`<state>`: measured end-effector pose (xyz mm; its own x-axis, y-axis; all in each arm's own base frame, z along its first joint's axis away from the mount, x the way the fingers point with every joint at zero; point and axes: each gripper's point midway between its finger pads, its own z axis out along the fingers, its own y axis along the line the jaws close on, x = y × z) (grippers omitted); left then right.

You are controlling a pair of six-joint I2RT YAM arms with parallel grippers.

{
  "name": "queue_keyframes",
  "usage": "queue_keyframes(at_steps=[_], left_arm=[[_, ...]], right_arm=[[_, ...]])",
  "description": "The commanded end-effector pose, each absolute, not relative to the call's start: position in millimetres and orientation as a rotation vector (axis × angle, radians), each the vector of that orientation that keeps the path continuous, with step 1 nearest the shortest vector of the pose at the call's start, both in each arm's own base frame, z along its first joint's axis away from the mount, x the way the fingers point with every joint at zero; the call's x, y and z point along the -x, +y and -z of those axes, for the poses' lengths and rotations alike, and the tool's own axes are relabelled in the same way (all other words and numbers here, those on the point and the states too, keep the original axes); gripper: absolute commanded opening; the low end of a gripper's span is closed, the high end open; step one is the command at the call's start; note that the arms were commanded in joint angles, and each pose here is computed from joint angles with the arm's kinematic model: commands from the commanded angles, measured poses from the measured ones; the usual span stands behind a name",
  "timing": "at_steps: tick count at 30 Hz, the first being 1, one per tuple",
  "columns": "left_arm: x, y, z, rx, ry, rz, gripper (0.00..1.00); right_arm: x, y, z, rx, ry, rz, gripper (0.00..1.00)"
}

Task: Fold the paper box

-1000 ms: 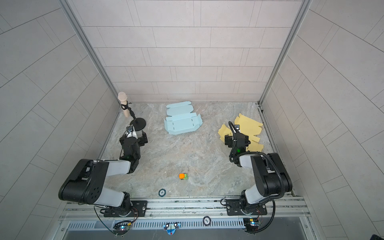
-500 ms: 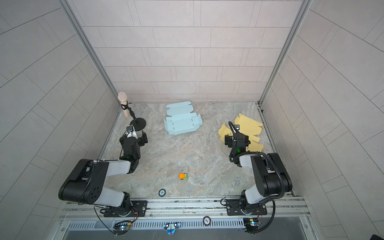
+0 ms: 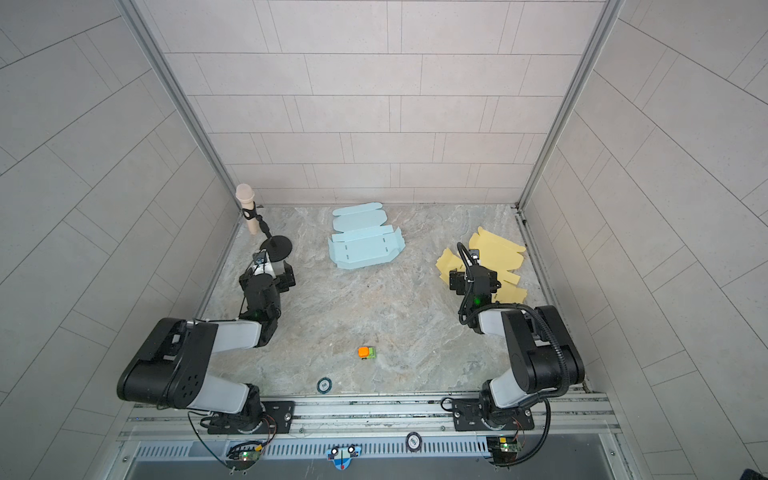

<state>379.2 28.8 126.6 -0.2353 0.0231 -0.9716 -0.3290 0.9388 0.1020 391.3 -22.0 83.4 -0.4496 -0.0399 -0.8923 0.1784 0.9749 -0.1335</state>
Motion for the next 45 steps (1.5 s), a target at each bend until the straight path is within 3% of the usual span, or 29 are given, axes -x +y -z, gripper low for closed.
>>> queue_keyframes(at_steps=[1,25,37,45], left_arm=[[-380,30,-128,0.240,1.771,-0.326,1.00],[-374,32,-136,0.252,1.752,-0.325,1.00],[-352,44,-160,0.365,1.818,-0.388,1.00],[-342,-24,-185,0.253,1.883,-0.161,1.00]], right_arm=[[-395,-23,-85,-0.085,2.021,0.261,1.00],[-395,-24,-88,-0.093,2.027,0.268,1.00],[-386,-27,-116,-0.137,2.054,0.279,1.00],[-363,-28,-149,-0.243,2.145,0.353,1.00]])
